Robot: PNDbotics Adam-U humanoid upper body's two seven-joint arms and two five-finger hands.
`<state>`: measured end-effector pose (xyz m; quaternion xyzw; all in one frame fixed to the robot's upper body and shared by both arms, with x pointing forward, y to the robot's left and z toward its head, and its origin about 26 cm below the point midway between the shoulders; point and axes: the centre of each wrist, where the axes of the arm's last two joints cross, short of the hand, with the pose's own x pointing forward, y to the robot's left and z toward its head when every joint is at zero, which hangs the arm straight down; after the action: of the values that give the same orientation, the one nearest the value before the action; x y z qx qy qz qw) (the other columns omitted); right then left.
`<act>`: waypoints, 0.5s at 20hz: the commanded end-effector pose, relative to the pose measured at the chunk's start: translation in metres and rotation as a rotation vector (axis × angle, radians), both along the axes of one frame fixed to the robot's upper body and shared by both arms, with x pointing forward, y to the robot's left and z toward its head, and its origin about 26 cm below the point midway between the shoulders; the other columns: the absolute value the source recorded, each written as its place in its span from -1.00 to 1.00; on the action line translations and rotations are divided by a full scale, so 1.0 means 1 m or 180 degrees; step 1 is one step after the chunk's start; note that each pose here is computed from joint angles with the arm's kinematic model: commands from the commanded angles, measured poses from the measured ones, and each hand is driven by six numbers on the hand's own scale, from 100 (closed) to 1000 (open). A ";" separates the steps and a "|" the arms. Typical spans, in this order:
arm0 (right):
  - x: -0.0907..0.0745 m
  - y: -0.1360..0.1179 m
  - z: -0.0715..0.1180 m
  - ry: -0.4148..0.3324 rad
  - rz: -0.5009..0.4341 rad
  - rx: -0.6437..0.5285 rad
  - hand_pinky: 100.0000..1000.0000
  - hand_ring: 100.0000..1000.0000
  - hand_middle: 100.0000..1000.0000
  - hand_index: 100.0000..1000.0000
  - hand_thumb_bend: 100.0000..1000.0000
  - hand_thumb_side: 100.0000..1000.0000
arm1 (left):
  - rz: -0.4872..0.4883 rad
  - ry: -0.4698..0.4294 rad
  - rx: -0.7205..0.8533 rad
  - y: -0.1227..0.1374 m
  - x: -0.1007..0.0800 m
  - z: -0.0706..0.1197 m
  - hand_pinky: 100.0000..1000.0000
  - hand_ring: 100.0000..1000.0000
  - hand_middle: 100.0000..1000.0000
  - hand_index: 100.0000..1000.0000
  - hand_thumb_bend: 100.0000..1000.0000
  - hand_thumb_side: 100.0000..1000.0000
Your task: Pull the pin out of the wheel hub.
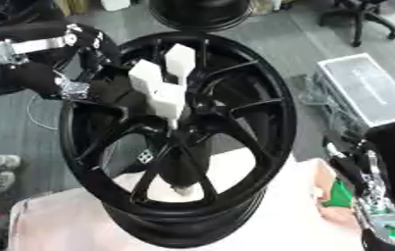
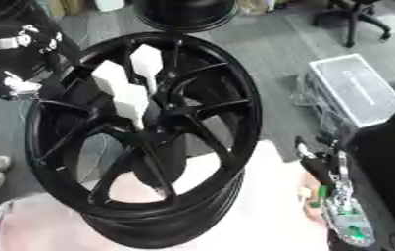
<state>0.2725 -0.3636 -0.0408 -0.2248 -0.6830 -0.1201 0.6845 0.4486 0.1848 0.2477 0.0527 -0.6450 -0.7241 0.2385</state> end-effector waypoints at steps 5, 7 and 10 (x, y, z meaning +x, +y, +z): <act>0.003 -0.001 0.004 -0.0026 0.0056 -0.0039 -0.27 -0.20 0.50 0.69 -0.46 -0.64 | -0.0316 -0.0200 0.0345 -0.005 0.010 0.005 0.03 0.03 0.58 0.58 -0.36 0.38; 0.003 -0.001 0.005 -0.0026 0.0059 -0.0039 -0.27 -0.20 0.50 0.69 -0.46 -0.64 | -0.0314 -0.0212 0.0349 -0.005 0.011 0.003 0.03 0.03 0.58 0.58 -0.36 0.38; 0.004 0.001 0.005 -0.0028 0.0077 -0.0038 -0.27 -0.20 0.50 0.69 -0.46 -0.64 | -0.0328 -0.0213 0.0348 -0.008 0.012 0.000 0.03 0.03 0.61 0.58 -0.35 0.37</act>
<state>0.2728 -0.3614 -0.0421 -0.2195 -0.6815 -0.1159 0.6885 0.4598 0.1768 0.2319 0.0638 -0.6436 -0.7225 0.2443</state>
